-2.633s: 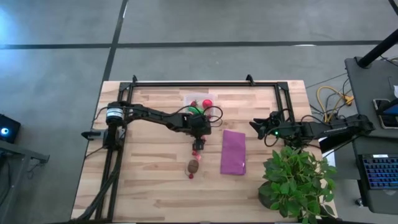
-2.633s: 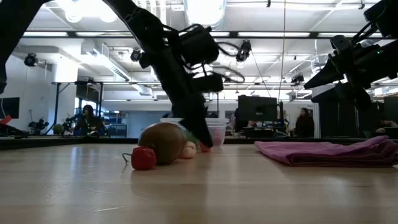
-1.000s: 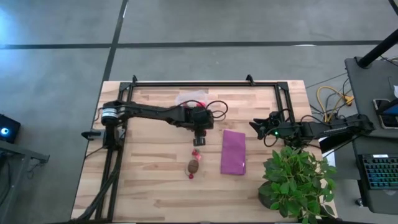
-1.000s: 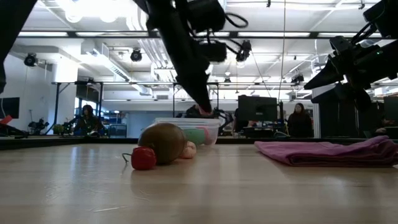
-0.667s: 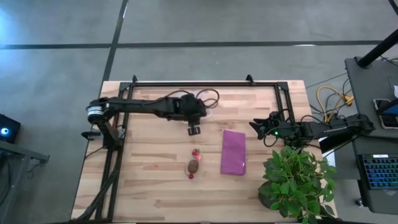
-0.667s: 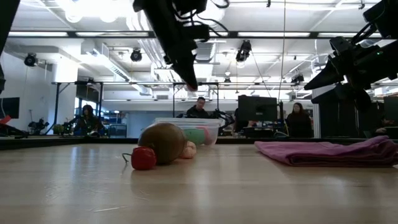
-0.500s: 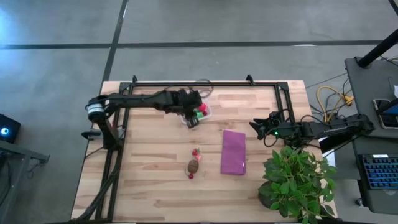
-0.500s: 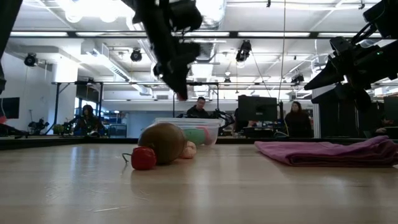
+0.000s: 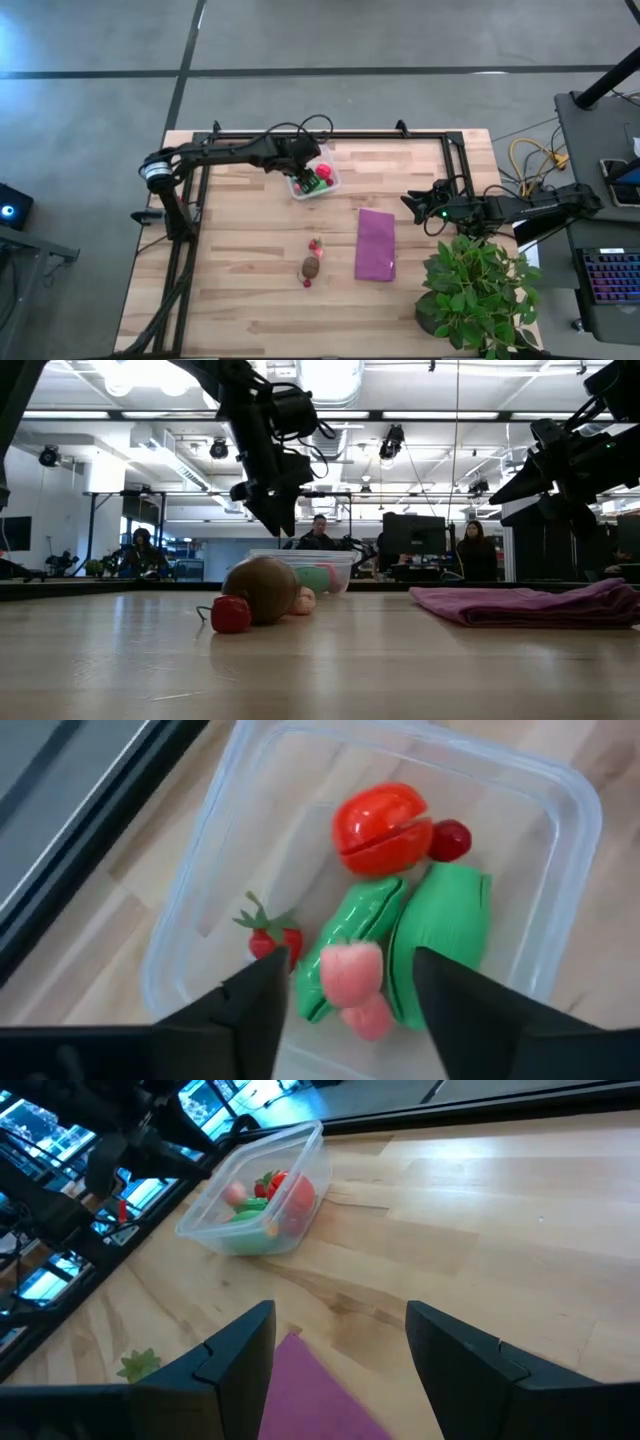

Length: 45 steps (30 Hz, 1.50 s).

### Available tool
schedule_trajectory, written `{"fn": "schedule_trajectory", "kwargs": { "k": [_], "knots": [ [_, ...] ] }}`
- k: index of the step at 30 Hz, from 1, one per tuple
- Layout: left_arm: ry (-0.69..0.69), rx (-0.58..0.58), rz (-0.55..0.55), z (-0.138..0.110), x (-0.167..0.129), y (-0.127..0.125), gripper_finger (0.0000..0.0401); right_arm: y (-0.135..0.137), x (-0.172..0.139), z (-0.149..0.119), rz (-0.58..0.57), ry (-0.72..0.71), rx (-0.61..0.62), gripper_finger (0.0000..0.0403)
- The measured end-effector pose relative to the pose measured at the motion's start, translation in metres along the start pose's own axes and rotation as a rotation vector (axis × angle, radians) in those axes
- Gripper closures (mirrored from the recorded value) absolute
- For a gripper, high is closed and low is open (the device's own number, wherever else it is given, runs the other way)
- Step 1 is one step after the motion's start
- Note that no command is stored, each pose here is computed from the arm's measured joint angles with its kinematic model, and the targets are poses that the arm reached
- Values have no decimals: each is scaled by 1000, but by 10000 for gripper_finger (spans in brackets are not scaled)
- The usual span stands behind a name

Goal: Pick and placing Produce into tupperware
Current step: Put the red strawberry into the white bin

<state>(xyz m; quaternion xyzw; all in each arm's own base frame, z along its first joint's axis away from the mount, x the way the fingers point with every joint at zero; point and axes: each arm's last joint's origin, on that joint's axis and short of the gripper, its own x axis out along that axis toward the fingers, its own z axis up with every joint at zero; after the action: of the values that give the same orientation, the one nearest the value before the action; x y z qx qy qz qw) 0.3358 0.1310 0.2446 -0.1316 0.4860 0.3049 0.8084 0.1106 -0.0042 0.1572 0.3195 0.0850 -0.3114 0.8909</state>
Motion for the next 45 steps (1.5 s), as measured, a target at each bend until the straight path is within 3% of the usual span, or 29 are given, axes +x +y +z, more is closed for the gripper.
{"fn": "schedule_trajectory", "kwargs": {
  "k": [4,7,11,19,27,33,35,40,45],
  "knots": [
    [0,-47,8,-1,-1,-2,145,0,0,0,0,0,3,186],
    [57,-155,-116,-4,-5,-9,117,0,0,0,0,0,3,186],
    [215,-385,-261,-18,-20,-33,109,0,0,0,1,0,4,186],
    [290,-411,-239,-49,-30,-95,116,0,0,0,1,-1,4,186],
    [289,-189,-236,-68,-25,-125,144,0,0,0,8,5,5,186],
    [254,273,-269,-87,-21,-150,181,1,0,-1,27,26,14,186],
    [227,376,-266,-92,-20,-158,192,1,0,-1,39,39,17,186],
    [135,384,-303,-91,-16,-169,213,2,0,-1,50,53,24,186],
    [139,344,-267,-95,-11,-168,219,2,0,-2,61,68,23,186]
  ]
}}
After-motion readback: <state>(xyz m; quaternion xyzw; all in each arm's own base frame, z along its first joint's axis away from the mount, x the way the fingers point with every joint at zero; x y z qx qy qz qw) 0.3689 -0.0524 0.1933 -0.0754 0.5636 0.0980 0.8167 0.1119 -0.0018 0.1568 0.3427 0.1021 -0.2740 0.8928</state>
